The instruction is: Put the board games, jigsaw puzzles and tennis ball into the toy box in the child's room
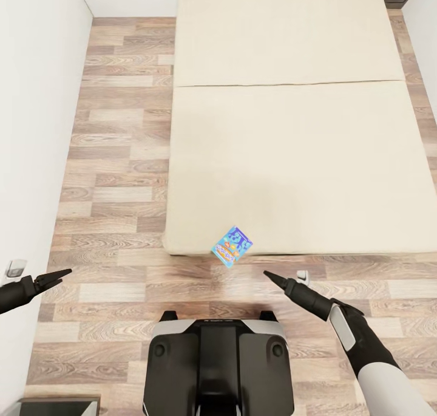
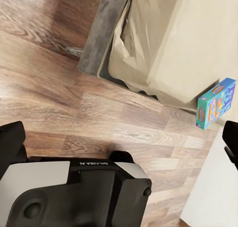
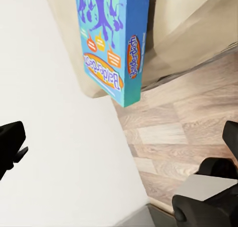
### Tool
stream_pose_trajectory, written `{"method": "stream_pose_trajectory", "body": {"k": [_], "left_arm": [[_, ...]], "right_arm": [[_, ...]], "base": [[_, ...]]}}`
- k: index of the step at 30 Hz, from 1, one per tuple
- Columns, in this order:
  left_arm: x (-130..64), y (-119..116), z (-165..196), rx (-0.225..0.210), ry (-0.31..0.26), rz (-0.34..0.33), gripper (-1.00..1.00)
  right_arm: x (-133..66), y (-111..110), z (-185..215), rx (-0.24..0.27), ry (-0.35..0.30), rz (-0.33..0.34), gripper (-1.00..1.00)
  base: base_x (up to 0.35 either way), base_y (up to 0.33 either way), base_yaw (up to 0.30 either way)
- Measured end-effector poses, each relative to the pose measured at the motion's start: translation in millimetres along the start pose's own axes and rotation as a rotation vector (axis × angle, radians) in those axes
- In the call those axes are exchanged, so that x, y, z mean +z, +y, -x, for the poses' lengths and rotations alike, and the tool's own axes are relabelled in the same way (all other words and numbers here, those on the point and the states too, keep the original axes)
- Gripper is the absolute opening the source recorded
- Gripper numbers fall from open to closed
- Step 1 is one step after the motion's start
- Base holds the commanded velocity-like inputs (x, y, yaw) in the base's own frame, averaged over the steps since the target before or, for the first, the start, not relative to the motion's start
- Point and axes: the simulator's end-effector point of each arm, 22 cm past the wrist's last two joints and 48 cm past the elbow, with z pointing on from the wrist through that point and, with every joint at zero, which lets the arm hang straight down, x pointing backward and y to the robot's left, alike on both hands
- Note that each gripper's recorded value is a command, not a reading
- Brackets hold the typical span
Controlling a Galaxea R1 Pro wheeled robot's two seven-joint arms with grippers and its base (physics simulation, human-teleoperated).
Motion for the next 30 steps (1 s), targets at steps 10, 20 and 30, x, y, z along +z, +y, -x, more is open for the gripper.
{"method": "stream_pose_trajectory", "body": {"k": [10, 20, 30], "left_arm": [[0.4, -1, 0, 0.000, 0.000, -0.004, 1.00], [5.3, 1, 3, 0.000, 0.000, -0.005, 1.00], [12.6, 5, 6, 0.000, 0.000, -0.006, 1.00]], "right_arm": [[3.2, 11, 1, 0.002, -0.006, 0.049, 1.00], [12.1, 15, 11, -0.006, -0.012, 0.069, 1.00], [20.5, 14, 20, -0.015, -0.016, 0.078, 1.00]], "base": [[0.000, 0.000, 0.000], [0.000, 0.000, 0.000], [0.000, 0.000, 0.000]]}}
